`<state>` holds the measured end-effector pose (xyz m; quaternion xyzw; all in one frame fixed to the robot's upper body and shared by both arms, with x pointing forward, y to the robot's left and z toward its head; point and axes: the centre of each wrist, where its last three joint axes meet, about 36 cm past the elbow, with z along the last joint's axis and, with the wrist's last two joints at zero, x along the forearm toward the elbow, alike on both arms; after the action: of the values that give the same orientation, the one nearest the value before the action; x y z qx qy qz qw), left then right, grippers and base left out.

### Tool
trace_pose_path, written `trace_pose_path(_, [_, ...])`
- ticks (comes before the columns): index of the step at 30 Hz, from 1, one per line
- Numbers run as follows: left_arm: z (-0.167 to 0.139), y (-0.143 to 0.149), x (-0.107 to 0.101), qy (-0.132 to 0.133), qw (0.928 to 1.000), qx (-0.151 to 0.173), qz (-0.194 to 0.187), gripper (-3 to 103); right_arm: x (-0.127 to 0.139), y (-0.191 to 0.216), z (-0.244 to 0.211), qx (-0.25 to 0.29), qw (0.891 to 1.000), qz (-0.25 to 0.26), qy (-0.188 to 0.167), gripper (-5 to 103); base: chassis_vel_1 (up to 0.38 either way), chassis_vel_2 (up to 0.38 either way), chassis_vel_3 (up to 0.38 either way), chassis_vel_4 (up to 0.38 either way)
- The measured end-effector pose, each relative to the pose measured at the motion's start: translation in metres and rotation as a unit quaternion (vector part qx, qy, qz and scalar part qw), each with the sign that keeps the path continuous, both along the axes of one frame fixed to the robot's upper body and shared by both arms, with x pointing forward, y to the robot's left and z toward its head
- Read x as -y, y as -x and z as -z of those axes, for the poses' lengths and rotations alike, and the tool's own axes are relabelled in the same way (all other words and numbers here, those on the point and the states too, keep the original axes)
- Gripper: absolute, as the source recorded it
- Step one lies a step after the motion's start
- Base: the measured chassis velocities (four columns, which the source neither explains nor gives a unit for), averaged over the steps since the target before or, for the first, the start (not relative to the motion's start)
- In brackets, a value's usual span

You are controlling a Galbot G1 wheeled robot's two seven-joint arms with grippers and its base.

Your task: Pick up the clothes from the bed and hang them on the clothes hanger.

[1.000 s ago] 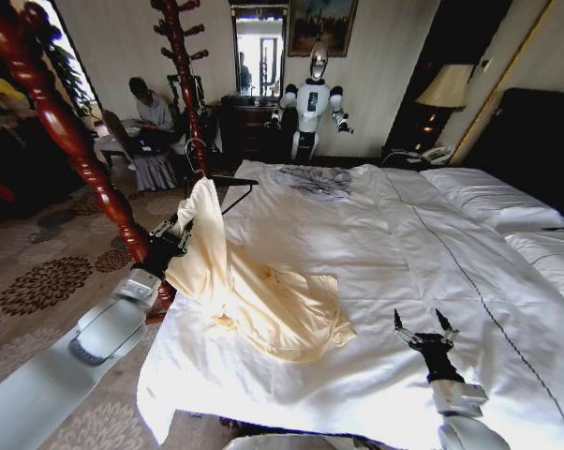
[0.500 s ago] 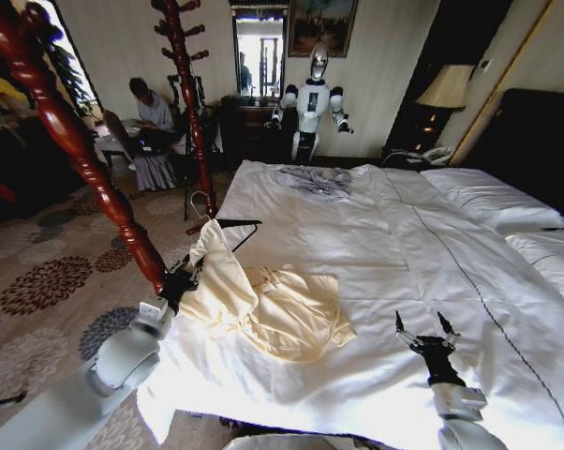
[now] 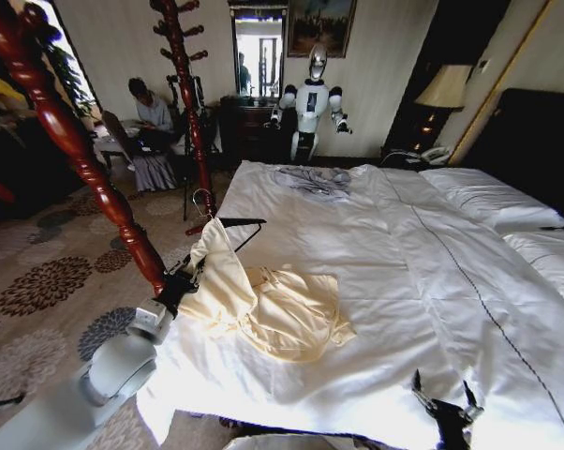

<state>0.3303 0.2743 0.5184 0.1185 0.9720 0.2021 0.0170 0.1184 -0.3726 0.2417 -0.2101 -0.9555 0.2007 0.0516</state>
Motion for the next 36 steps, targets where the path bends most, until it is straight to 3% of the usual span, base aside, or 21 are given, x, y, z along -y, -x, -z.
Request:
trace_pose_path(8, [0.003,0.003,0.002,0.003,1.0,-0.003,0.002,24,0.008,-0.038,-0.051,0.062,0.998,0.008,-0.017,100,0.0,0.0,0.0,0.0])
trace_pose_path(17, [0.0,0.014,0.006,0.008,0.9998,-0.008,0.014,24,0.007,-0.078,-0.131,0.142,0.988,-0.006,-0.054,100,0.0,0.0,0.0,0.0])
trace_pose_path(27, [0.005,0.029,0.01,0.032,0.999,-0.02,0.024,24,-0.01,-0.101,-0.222,0.218,0.969,-0.055,-0.103,100,0.0,0.0,0.0,0.0])
trace_pose_path(36, [0.0,0.028,0.01,0.04,0.9986,-0.011,0.032,24,-0.041,-0.101,-0.303,0.272,0.941,-0.132,-0.151,100,0.0,0.0,0.0,0.0])
